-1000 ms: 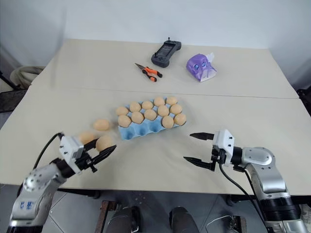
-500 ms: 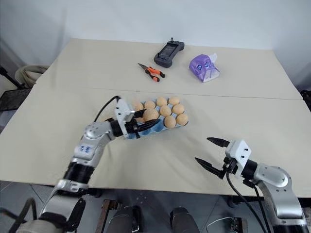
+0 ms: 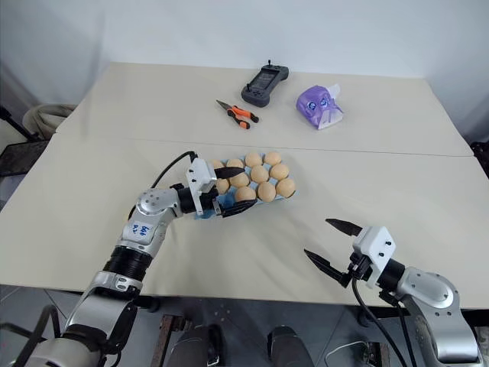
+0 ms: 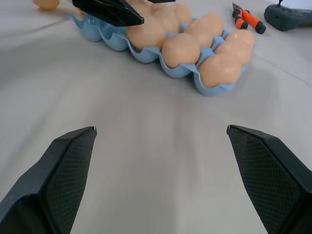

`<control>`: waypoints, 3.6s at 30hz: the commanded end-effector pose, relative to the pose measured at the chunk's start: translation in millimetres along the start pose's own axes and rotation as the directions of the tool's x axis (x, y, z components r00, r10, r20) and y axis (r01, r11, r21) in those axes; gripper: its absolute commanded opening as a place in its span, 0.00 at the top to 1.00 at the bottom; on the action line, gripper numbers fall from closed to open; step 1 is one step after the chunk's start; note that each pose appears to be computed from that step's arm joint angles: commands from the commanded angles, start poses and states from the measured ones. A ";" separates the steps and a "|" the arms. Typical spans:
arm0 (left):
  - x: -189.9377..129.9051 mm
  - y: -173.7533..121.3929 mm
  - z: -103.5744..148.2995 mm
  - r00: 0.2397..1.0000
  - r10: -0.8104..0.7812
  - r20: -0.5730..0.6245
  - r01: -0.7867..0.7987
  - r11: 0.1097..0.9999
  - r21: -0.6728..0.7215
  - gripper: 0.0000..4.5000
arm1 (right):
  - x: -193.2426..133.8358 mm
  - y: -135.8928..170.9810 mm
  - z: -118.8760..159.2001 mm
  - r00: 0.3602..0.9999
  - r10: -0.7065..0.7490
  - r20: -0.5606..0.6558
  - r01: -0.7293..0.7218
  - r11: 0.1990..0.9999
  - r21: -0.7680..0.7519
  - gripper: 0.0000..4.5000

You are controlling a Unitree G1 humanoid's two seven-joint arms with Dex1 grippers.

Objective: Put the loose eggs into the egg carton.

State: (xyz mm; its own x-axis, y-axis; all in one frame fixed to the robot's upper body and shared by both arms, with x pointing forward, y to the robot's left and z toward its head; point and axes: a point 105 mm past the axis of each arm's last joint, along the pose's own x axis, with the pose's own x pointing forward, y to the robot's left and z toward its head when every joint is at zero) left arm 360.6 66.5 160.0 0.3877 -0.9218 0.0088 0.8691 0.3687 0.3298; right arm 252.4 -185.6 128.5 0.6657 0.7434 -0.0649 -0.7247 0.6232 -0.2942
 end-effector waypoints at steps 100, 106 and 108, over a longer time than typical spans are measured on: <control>-216.4 -6.7 9.7 0.834 0.529 -0.160 -0.518 0.849 0.105 0.02 | 39.0 5.9 13.5 0.953 0.262 0.150 -0.254 0.965 -0.068 0.00; -268.6 -35.6 -18.2 0.731 0.628 -0.267 -0.636 0.769 0.070 0.02 | 39.4 -4.9 10.9 0.955 0.259 0.147 -0.252 0.965 -0.064 0.00; -268.5 -42.5 -20.9 0.734 0.625 -0.265 -0.636 0.770 0.053 0.02 | 40.1 -6.6 10.5 0.955 0.258 0.148 -0.251 0.966 -0.065 0.00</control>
State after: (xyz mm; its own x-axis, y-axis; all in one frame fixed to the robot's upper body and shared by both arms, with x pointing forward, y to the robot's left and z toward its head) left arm 229.7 300.2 117.7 0.9070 -0.4136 -0.0791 0.4179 0.8608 0.2904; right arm 281.7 -154.2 128.8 0.4223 0.9061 -0.0239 -0.8671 0.3962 -0.3019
